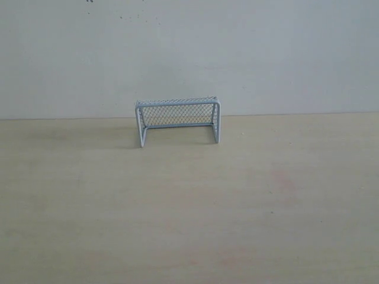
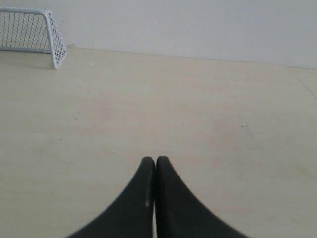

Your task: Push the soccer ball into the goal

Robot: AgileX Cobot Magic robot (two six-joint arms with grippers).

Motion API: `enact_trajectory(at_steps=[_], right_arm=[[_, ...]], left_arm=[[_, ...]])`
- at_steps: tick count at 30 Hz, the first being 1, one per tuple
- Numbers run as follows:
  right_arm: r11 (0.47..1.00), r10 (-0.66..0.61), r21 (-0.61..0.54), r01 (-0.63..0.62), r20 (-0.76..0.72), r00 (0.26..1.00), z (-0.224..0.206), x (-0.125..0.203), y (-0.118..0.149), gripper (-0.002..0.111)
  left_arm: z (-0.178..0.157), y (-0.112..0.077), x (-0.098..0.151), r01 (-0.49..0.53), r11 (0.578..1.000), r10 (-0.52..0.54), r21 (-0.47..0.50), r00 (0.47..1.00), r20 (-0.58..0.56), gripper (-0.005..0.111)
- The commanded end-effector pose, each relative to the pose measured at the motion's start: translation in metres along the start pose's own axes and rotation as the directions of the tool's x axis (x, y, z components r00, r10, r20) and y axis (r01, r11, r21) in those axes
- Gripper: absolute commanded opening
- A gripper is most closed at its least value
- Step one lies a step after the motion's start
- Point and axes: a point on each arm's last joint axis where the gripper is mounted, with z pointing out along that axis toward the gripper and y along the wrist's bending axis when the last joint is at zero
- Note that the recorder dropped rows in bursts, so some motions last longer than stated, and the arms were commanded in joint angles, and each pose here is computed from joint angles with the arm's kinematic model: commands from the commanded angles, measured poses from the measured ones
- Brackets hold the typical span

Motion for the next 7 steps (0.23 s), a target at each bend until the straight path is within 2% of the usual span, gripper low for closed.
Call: enact_trajectory(at_steps=[1, 7], right_arm=[[1.0, 0.005, 0.003, -0.005, 0.007, 1.0, -0.0004, -0.0004, -0.0001, 0.0], [1.0, 0.01, 0.003, -0.01, 0.007, 1.0, -0.0004, -0.0004, -0.0001, 0.0]], left_arm=[[0.0001, 0.0004, 0.0007, -0.007, 1.0, 0.007, -0.004, 1.0, 0.003, 0.004], [0.0001, 0.0004, 0.0007, -0.007, 1.0, 0.007, -0.004, 1.0, 0.003, 0.004]])
